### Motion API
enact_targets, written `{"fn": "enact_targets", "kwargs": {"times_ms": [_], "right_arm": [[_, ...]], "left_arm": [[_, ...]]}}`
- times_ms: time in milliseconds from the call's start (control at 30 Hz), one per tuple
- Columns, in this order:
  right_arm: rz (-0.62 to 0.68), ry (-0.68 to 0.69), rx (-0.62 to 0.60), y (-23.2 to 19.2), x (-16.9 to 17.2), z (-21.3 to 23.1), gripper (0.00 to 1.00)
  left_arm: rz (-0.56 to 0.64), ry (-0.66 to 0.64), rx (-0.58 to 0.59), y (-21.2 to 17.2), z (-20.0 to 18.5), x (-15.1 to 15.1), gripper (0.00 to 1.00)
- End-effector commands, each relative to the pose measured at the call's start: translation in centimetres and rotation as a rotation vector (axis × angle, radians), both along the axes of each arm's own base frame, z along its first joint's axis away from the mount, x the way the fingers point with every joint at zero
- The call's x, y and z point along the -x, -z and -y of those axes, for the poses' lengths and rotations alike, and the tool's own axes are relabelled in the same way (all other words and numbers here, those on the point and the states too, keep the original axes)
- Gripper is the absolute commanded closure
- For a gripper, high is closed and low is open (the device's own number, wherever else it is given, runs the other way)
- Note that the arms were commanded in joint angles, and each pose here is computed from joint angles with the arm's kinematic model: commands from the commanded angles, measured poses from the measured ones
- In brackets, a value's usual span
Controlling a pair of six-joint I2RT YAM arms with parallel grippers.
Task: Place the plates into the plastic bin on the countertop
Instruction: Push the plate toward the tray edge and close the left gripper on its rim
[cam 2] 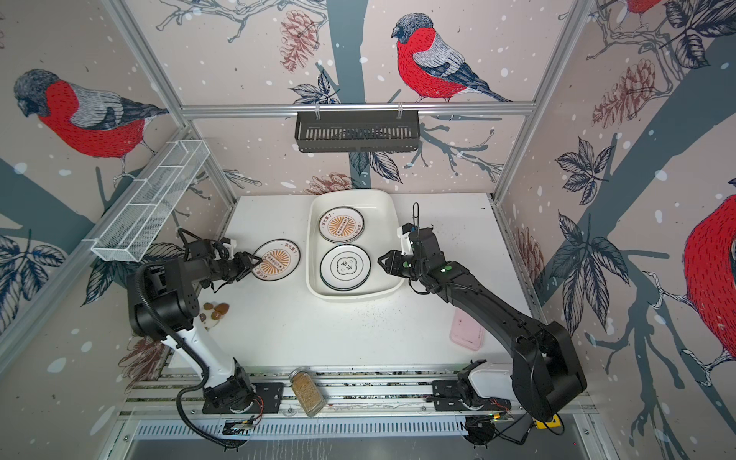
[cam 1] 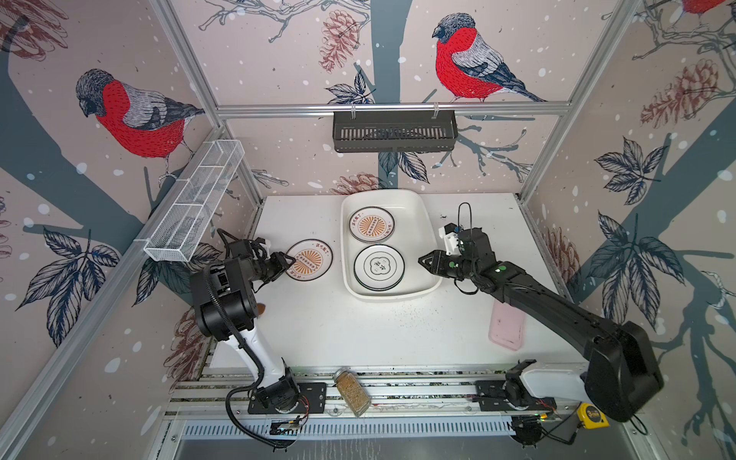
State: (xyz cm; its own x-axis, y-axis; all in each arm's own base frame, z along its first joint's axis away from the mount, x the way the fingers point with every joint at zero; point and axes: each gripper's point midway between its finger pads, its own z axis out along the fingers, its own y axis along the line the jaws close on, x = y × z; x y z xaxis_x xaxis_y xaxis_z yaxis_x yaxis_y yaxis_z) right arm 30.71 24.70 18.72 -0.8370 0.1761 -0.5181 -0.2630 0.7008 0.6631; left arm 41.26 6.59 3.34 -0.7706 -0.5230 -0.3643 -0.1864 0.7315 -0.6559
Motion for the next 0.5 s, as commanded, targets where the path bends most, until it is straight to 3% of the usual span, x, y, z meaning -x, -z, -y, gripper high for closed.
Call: {"fn": "enact_targets", "kwargs": {"times_ms": [0, 467], "right_arm": [[0.031, 0.006, -0.023, -0.5, -0.5, -0.4, 0.69], [0.028, -0.017, -0.017, 0.9, -1.0, -1.0, 0.69]], "left_arm": [[-0.071, -0.018, 0.007, 1.7, -0.1, 0.9, 0.49], [-0.081, 0.015, 0.007, 1.7, 0.8, 0.3, 0.57]]}}
